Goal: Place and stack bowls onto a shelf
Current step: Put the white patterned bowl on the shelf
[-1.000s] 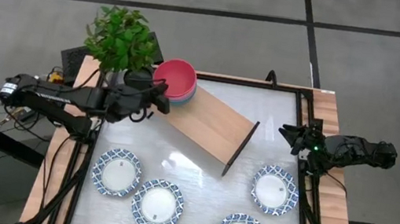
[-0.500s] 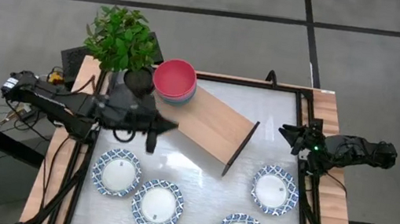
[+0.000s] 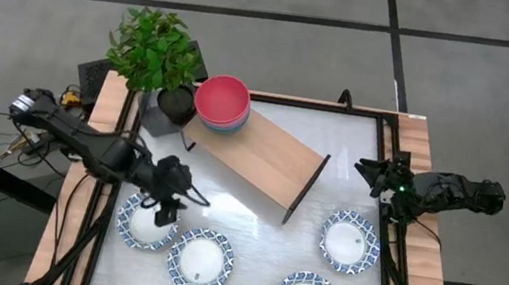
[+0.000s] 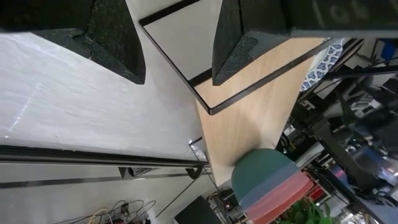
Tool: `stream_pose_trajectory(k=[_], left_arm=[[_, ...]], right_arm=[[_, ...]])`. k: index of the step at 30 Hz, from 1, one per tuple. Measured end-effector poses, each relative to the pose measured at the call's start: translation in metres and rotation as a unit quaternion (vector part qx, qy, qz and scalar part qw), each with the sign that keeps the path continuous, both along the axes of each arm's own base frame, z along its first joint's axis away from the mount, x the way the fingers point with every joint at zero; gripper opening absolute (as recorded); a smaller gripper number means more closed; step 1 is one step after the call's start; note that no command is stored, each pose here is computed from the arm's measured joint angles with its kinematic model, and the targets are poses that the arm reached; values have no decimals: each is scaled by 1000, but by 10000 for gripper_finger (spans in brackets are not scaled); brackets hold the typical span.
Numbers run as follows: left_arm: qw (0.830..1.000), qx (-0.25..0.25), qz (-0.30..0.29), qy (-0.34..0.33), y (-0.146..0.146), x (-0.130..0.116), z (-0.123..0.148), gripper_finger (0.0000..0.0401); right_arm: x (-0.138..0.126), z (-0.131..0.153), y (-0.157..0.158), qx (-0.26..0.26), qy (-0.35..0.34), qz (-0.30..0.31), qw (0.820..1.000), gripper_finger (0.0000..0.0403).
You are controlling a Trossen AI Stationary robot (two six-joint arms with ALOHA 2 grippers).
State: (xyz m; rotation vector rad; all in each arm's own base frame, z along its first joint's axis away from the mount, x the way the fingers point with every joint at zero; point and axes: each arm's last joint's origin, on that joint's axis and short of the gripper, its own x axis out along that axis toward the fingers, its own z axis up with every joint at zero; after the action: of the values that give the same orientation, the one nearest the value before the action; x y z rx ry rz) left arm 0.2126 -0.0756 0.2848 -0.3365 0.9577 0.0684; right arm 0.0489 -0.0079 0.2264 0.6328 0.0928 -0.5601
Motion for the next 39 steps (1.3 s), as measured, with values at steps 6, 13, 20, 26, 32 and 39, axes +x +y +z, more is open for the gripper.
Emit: stream_pose_trajectory(k=[6,13,20,26,32,39], left_arm=[[992,28,-101,69,-16,8,-28,198],[970,73,-189,137,-25,25,-62,202],[936,110,-259,211,-29,36,-97,202],[909,129,-289,270,-27,39,-120,202],[910,121,-279,283,-23,42,-123,171],[912,104,-274,286,-19,43,-123,67]], right_arm=[[0,0,0,0,2,0,1000,212],[0,0,0,0,2,2,1000,212],[0,0,0,1,2,4,1000,212],[0,-1,0,1,4,4,1000,212],[0,-1,0,1,4,4,1000,212],[0,-1,0,1,4,3,1000,212]])
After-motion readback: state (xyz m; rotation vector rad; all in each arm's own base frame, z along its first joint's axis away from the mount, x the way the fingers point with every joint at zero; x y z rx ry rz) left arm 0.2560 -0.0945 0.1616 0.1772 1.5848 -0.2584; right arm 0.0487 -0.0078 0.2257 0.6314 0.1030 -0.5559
